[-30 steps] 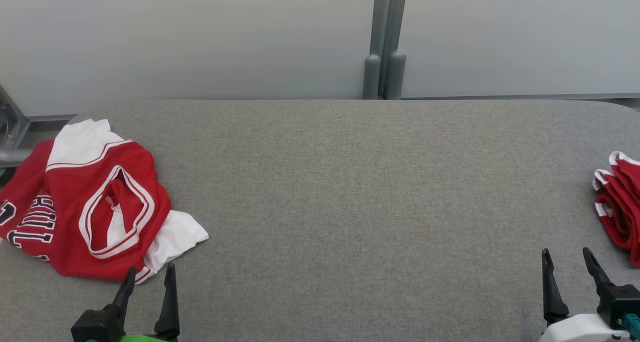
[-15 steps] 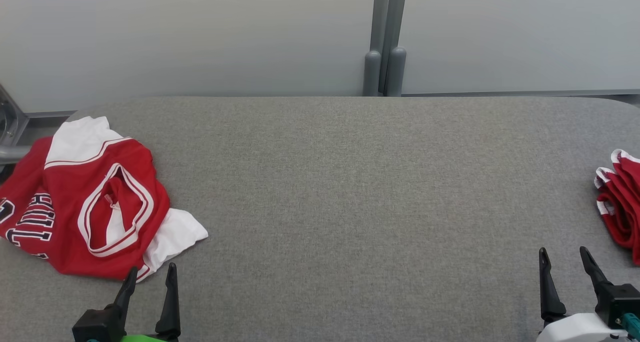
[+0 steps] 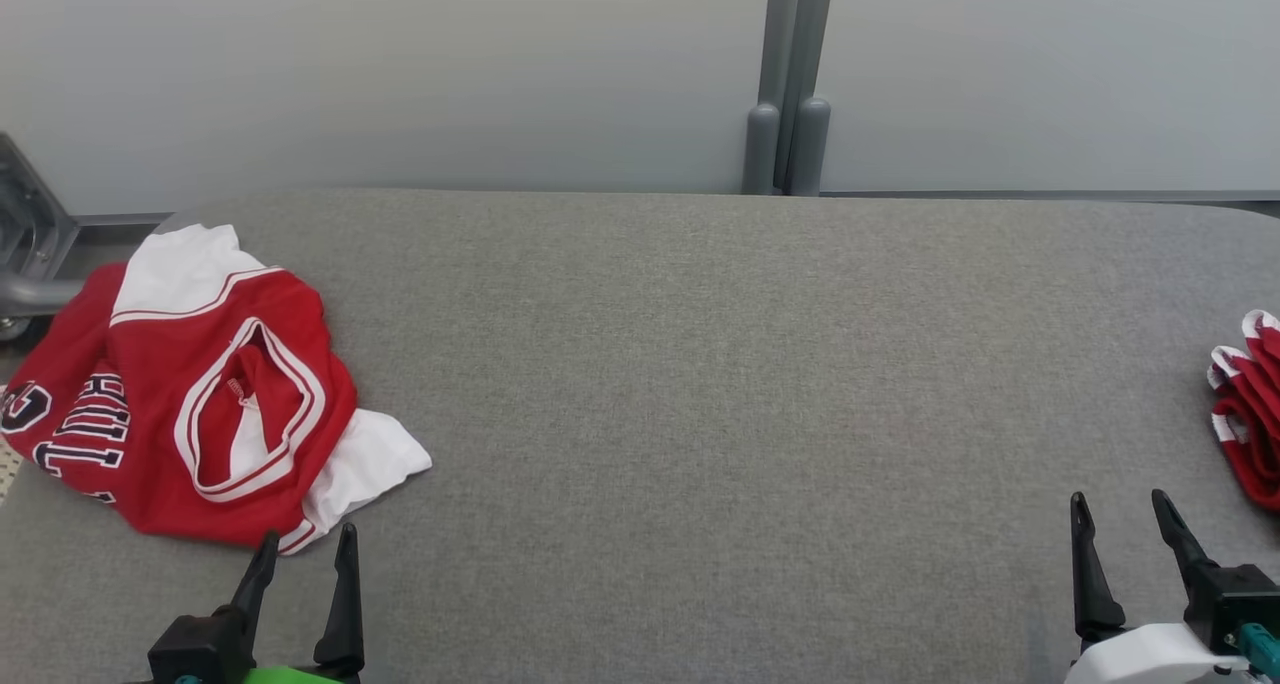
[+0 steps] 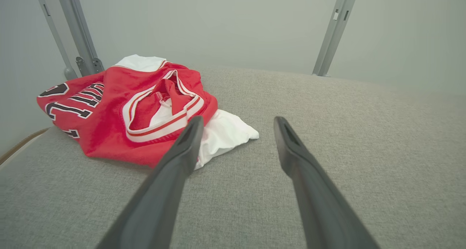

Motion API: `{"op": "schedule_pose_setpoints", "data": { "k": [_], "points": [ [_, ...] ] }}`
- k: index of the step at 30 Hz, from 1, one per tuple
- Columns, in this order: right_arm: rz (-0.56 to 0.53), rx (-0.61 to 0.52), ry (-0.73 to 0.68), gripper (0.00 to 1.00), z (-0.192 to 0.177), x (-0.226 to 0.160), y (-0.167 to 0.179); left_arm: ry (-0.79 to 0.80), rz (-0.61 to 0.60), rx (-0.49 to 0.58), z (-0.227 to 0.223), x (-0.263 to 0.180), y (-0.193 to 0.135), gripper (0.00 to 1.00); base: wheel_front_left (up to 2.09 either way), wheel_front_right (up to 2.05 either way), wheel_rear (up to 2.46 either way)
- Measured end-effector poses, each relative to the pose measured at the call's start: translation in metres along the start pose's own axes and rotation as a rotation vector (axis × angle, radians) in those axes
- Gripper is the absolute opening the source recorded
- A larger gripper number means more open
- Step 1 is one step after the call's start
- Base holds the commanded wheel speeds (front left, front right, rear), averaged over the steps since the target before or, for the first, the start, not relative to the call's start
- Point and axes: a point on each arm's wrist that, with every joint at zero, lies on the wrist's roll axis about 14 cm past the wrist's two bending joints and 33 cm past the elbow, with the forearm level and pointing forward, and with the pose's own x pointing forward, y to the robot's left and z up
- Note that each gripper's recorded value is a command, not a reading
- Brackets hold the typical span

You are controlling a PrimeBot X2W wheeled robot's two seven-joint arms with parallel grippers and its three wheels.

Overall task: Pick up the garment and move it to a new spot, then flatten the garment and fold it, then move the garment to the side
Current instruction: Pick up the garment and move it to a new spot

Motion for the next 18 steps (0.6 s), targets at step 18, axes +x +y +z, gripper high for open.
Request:
{"op": "schedule_pose_setpoints", "data": {
  "k": [18],
  "points": [
    [0.405,0.012,-0.086,1.0,0.032,0.046,0.141,-0.057,0.313,0.017,0.013,-0.082,0.093,1.0,0.0,0.0,0.0]
  ]
}}
